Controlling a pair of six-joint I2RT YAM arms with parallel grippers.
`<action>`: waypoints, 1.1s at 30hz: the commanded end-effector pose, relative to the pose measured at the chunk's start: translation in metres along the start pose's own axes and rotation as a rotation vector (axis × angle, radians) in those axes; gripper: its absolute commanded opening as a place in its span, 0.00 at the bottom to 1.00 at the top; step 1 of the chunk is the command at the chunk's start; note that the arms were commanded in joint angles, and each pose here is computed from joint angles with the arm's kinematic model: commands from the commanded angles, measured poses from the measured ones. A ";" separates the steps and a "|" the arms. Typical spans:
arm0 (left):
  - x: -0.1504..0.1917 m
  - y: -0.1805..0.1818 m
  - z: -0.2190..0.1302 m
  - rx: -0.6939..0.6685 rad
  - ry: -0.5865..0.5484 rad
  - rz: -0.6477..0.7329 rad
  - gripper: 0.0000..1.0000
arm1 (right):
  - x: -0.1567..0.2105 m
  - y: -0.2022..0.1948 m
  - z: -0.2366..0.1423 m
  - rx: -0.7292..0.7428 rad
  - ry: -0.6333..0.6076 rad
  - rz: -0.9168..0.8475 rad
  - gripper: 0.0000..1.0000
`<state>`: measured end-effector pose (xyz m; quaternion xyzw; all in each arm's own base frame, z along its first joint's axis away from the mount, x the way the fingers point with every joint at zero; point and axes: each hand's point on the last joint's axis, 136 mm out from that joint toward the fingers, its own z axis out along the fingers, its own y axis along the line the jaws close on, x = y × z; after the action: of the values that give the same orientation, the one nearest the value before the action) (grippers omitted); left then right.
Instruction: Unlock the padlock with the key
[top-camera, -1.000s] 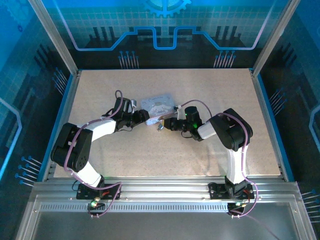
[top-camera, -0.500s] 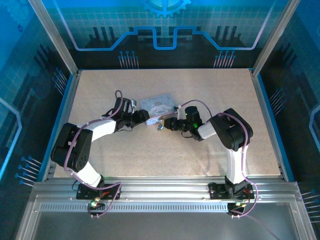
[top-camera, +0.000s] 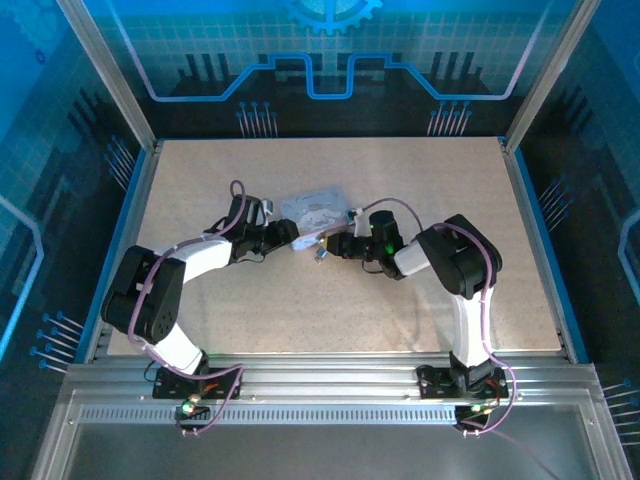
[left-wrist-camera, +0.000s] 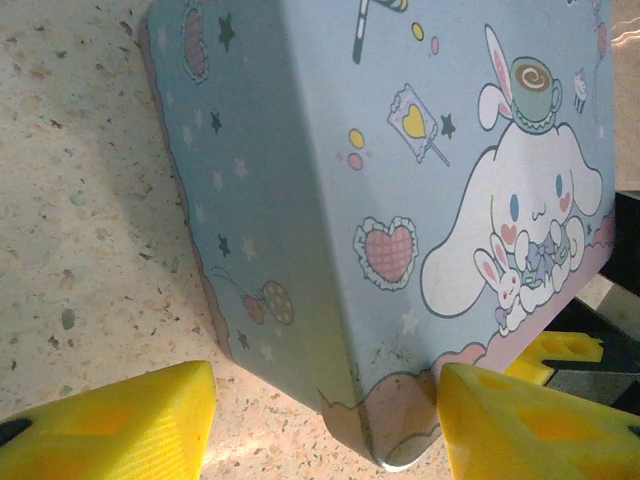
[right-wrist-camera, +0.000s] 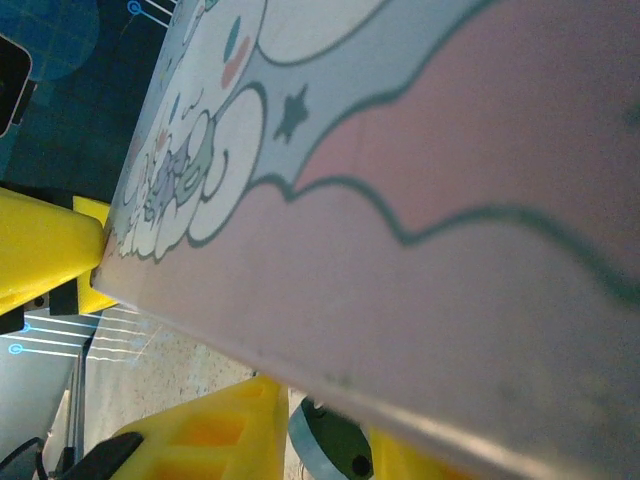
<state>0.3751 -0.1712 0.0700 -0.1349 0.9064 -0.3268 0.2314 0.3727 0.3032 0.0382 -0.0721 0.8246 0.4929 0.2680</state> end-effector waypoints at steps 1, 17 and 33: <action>0.018 0.016 0.001 -0.058 0.046 -0.023 0.61 | 0.003 0.001 0.007 -0.035 0.025 0.017 0.28; 0.019 0.016 0.002 -0.058 0.045 -0.025 0.61 | 0.002 0.006 0.012 -0.066 0.013 0.017 0.17; 0.019 0.018 -0.001 -0.067 0.037 -0.023 0.61 | -0.001 -0.001 0.003 -0.037 -0.040 0.074 0.00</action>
<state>0.3743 -0.1700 0.0697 -0.1359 0.9062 -0.3250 0.2337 0.3772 0.3079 0.0389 -0.0475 0.8131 0.5174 0.2623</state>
